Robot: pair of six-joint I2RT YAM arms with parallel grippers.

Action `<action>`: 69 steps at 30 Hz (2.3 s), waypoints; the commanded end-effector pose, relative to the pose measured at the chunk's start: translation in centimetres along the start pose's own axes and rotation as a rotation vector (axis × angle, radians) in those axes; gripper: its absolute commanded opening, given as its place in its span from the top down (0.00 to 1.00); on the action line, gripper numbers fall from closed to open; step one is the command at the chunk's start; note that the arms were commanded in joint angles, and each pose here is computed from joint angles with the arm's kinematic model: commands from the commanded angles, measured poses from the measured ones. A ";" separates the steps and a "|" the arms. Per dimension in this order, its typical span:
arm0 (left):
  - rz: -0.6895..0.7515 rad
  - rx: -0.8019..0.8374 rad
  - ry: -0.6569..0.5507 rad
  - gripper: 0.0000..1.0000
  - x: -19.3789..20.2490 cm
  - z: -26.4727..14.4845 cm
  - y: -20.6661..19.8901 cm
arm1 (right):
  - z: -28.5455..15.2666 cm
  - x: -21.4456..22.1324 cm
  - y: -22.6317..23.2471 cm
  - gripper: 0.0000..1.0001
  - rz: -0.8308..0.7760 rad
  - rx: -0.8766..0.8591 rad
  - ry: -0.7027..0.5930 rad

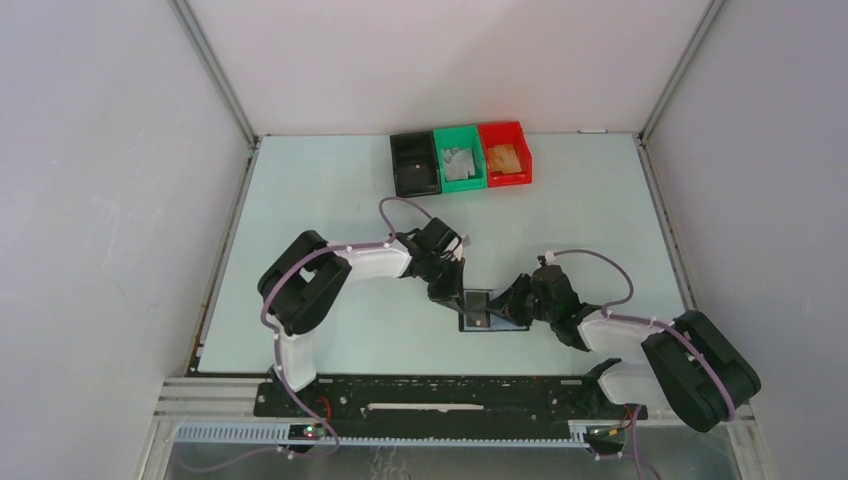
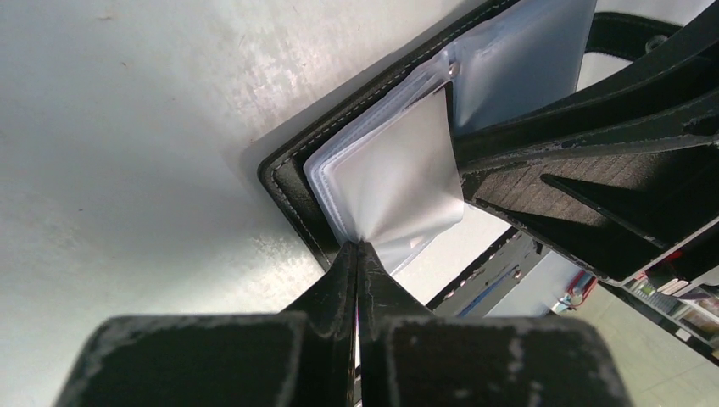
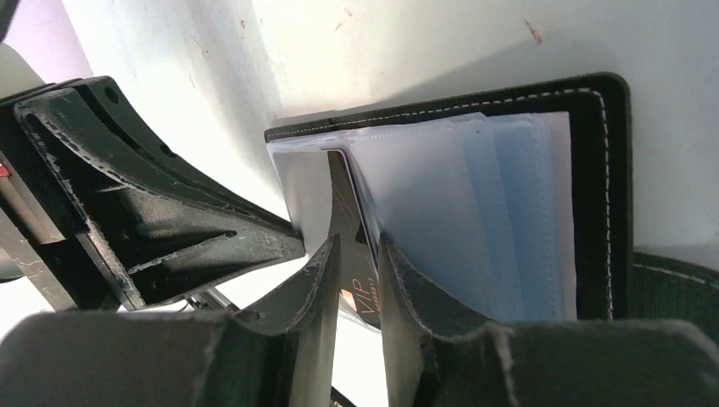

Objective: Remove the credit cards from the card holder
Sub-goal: Remove the credit card from the card holder.

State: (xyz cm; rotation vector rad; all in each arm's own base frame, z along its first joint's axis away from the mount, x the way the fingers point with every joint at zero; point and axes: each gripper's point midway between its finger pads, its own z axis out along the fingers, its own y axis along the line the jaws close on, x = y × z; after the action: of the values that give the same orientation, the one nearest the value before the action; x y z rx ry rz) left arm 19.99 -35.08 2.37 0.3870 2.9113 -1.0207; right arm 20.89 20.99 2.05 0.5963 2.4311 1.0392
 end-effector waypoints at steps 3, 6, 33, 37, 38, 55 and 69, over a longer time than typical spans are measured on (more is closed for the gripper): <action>0.041 0.065 0.021 1.00 -0.6 0.7 -2.1 | 0.9 0.3 -0.1 0.68 -0.038 0.010 0.022; 0.042 0.064 0.035 1.00 -0.5 1.0 -2.1 | 1.0 0.5 -0.4 0.77 -0.050 0.028 0.027; 0.073 0.044 0.009 1.00 -1.3 0.8 -2.2 | -1.7 -1.0 0.3 1.00 -0.028 -0.044 -0.064; 0.073 0.037 0.009 1.00 -1.2 0.8 -2.0 | -1.9 -1.3 -0.3 1.00 -0.019 -0.030 -0.077; 0.073 0.037 0.007 1.00 -1.2 0.8 -2.1 | -1.9 -1.3 -0.4 1.00 -0.017 -0.028 -0.079; 0.080 0.017 0.004 1.00 -1.4 0.6 -1.8 | -3.6 -2.2 -2.9 1.00 -0.015 0.017 -0.118; 0.162 -0.018 -0.116 0.65 -4.0 -3.2 -4.3 | -4.2 -2.2 -3.4 1.00 -0.028 -0.020 -0.104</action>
State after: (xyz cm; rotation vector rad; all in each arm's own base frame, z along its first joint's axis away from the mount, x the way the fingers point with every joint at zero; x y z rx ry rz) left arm 20.88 -35.91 2.96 0.4827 2.8963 -0.9565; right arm 19.88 15.22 2.84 0.6207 2.3205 0.9790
